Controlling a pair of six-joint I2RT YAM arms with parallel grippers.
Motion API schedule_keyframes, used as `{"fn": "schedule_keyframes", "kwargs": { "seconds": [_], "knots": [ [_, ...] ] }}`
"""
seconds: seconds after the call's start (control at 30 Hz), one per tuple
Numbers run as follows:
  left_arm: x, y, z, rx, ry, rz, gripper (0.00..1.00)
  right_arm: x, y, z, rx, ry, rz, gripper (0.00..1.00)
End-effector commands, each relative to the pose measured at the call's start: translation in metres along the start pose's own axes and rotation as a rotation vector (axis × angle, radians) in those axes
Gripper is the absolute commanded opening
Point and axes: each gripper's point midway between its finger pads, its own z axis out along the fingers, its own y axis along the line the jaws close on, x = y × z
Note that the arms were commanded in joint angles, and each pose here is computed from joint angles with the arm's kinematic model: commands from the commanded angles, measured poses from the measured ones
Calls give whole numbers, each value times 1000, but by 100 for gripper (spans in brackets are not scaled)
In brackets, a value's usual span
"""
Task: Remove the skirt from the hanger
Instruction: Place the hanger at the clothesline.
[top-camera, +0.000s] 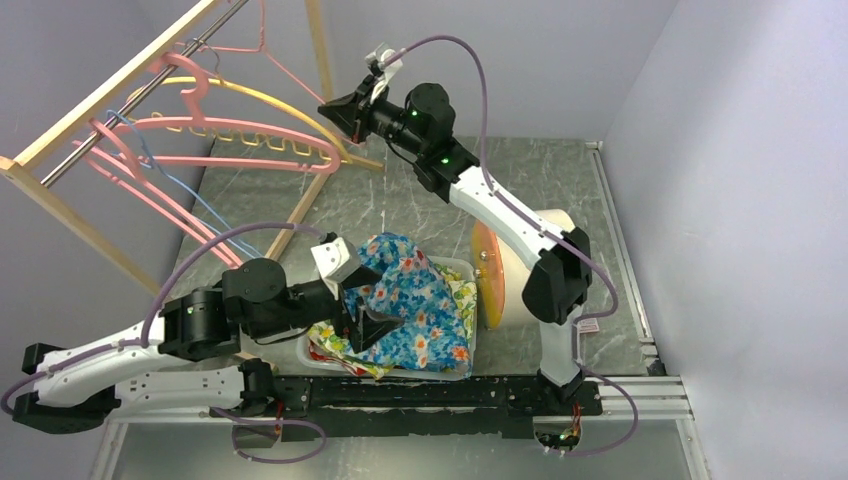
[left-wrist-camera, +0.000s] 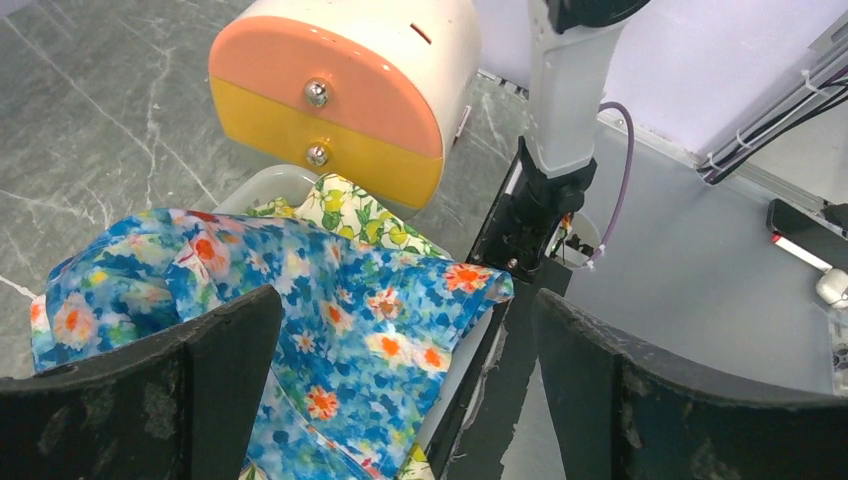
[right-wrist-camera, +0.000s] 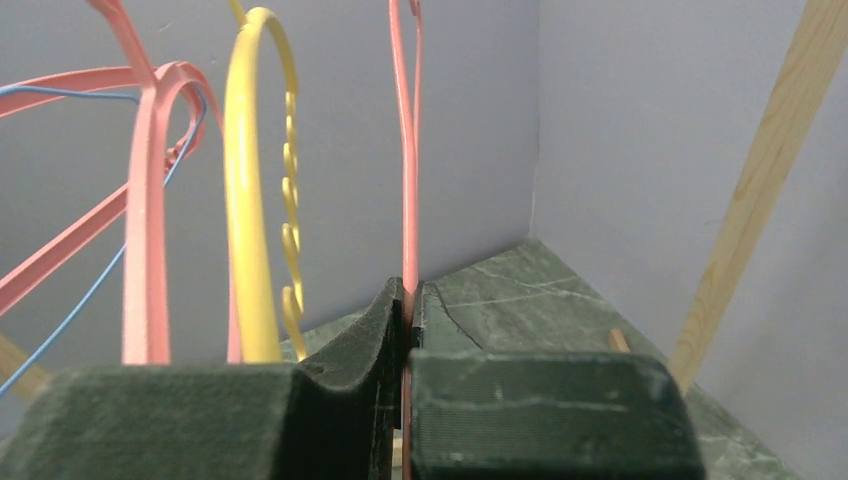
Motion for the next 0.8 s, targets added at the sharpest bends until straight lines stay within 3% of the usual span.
{"fn": "schedule_keyframes", "kwargs": {
  "seconds": [0.0, 0.4, 0.6, 0.67, 0.77],
  "knots": [
    [-4, 3, -8, -15, -22, -21, 99, -12, 6, 15, -33, -49, -7, 0],
    [-4, 5, -9, -26, -30, -14, 99, 27, 0, 32, -41, -8, 25, 0],
    [-6, 4, -7, -21, -34, -22, 99, 25, -9, 19, 50, 43, 59, 1],
    [-7, 3, -6, -19, -27, -25, 99, 17, -19, 1, 160, 83, 65, 17],
    [-10, 5, -7, -44, -14, -39, 99, 10, -32, -41, 327, 155, 52, 53]
  ]
}}
